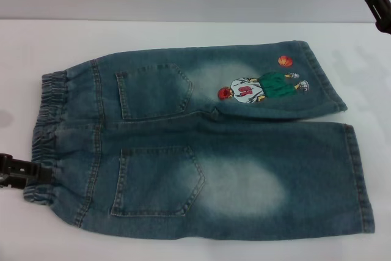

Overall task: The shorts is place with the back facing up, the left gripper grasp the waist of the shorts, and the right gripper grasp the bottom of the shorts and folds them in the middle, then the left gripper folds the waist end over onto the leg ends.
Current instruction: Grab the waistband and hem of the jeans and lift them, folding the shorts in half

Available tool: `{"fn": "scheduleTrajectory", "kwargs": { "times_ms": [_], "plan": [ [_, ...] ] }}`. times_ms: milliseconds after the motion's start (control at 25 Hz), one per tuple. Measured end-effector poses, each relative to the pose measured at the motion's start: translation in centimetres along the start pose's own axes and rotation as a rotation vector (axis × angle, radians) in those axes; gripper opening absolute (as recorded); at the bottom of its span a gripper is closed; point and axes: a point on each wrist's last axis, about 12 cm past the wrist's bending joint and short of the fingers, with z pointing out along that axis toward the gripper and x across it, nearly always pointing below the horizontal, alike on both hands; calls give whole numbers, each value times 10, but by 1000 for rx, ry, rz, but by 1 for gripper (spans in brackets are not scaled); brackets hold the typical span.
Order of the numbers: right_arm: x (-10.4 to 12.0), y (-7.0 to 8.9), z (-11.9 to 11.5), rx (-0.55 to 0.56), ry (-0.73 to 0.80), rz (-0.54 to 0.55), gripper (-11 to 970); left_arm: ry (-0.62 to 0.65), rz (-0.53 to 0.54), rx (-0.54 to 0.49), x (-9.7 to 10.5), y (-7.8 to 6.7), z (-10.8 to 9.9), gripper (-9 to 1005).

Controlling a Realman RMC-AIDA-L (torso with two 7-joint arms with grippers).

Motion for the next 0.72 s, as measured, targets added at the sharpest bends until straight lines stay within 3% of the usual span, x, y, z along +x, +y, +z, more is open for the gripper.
{"fn": "scheduleTrajectory", "kwargs": {
  "times_ms": [720],
  "plan": [
    [0,0,0,1,-1,2,567,11,1,10,1,-1,1,795]
  ]
}}
